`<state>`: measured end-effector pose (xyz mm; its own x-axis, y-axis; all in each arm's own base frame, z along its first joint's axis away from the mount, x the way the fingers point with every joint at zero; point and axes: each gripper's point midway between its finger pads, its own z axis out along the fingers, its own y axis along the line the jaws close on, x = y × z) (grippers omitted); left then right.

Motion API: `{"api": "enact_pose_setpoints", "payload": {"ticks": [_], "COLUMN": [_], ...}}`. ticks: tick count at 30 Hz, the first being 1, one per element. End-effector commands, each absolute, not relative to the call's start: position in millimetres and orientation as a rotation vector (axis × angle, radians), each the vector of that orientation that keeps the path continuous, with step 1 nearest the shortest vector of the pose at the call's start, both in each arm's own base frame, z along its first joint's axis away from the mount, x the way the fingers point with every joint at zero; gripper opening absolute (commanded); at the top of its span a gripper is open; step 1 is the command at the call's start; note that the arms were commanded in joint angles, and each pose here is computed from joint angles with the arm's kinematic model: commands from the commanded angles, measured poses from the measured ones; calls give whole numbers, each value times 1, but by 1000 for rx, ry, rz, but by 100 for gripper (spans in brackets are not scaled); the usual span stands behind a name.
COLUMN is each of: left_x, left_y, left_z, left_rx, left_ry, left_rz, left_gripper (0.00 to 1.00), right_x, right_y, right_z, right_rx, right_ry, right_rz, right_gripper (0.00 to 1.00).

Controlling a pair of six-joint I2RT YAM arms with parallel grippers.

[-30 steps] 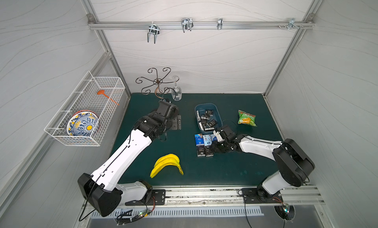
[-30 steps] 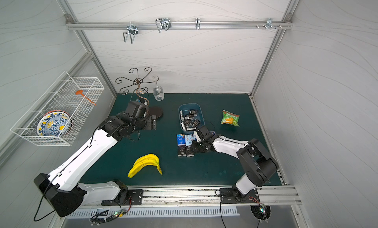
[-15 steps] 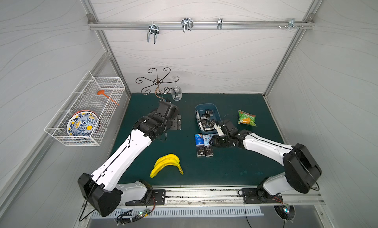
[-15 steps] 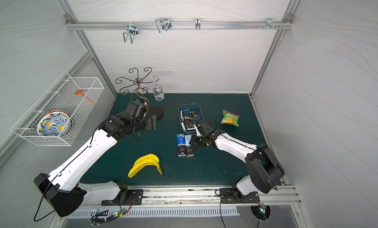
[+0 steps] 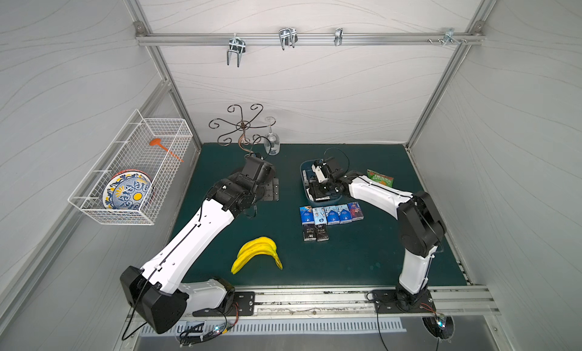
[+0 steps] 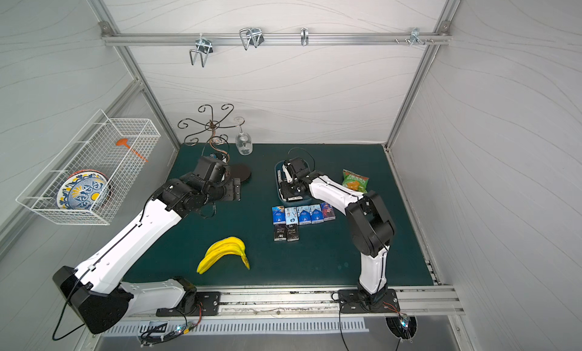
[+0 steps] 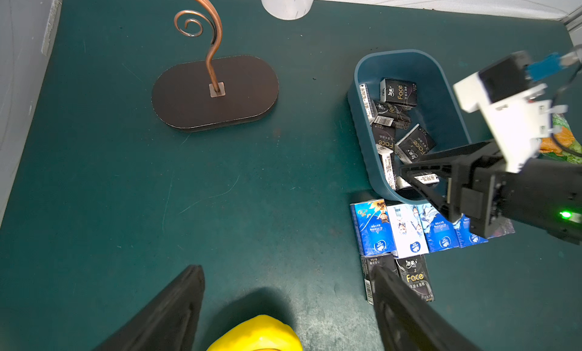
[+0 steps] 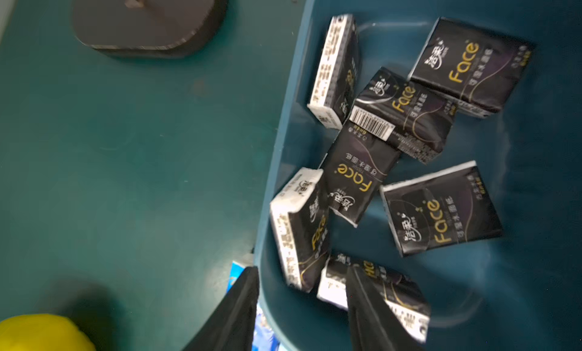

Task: Take the pocket tissues out of the storage box
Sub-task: Pick up the pocket tissues from the storage box.

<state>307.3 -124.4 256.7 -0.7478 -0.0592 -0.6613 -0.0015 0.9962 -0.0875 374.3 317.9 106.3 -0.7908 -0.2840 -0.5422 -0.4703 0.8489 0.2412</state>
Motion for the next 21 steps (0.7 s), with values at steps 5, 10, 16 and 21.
{"api": "enact_pose_setpoints", "payload": {"ticks": [5,10,16,21], "left_x": [310,312,313,314], "left_y": [-118,-120,-120,-120], "left_z": [267,265,264,264], "left_rx": [-36,-36,-33,-32], "left_ry": [2380,2387,2387,2385], "left_rz": [-68,-66,-63,-59], "left_gripper": [87,87,87,87], "right_x": [380,382,385,387], "right_y": [325,330,331,331], "right_z": [91,81,72,75], "right_rx": [-632,-644,-646,-640], "right_ry": [2541,2548,2555,2535], "right_rz": [485,500,499,521], "right_gripper": [51,51,46,33]}}
